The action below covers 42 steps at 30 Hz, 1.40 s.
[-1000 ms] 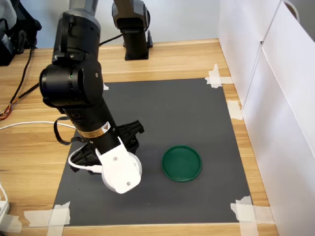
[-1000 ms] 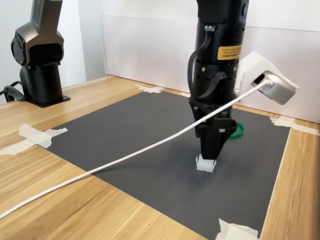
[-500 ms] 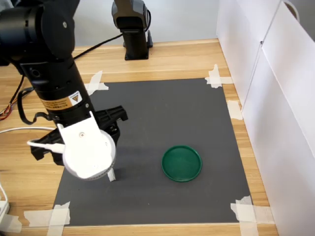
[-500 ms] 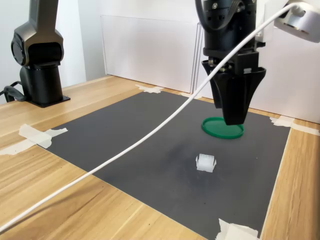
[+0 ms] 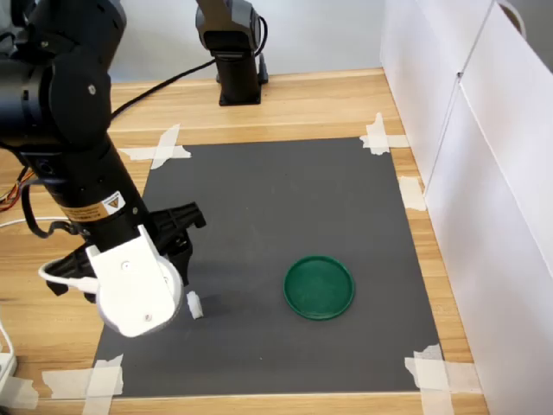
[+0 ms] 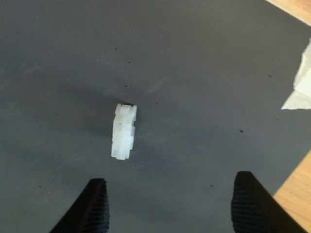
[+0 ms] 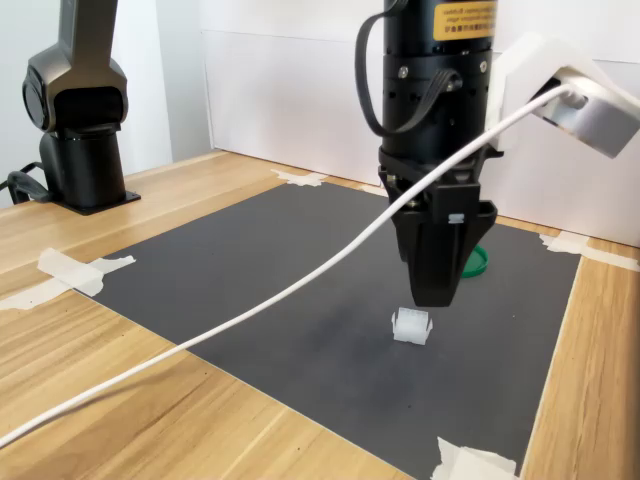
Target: Grasp a white terminal and put it in the green lid.
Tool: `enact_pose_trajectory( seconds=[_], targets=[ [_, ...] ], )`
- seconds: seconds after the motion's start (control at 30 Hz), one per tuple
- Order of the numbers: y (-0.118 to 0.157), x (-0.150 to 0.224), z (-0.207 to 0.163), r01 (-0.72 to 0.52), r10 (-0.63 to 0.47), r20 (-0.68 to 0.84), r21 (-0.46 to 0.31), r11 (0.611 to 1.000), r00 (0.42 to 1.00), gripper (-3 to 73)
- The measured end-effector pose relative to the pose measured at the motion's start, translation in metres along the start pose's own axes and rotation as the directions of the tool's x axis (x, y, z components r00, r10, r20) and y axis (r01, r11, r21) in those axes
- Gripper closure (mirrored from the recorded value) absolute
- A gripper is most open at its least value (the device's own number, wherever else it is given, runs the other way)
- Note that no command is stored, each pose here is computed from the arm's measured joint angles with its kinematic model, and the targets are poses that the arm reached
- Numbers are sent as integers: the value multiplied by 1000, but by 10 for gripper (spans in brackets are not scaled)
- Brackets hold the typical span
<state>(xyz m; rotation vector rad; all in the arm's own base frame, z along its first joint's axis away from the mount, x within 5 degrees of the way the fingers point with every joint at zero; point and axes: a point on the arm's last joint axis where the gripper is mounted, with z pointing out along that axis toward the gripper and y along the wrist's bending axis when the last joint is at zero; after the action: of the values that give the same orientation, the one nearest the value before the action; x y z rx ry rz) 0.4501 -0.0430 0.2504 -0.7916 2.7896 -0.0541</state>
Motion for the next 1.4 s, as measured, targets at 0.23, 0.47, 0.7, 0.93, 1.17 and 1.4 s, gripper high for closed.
enact_pose_trajectory(
  seconds=[0.23,0.47,0.7,0.93,1.17,1.4],
  targets=[
    [-1,0,18,8,-9,-30,-22,1000,1000,84],
    [-3,1,37,19,-21,-57,-33,999,998,84],
    [-3,1,42,19,-21,-60,-33,999,998,84],
    [-2,0,34,18,-19,-49,-35,999,999,85],
    [12,-9,4,69,-69,-3,-1,998,998,85],
    [33,-21,-6,69,-69,13,4,998,998,85]
  ],
)
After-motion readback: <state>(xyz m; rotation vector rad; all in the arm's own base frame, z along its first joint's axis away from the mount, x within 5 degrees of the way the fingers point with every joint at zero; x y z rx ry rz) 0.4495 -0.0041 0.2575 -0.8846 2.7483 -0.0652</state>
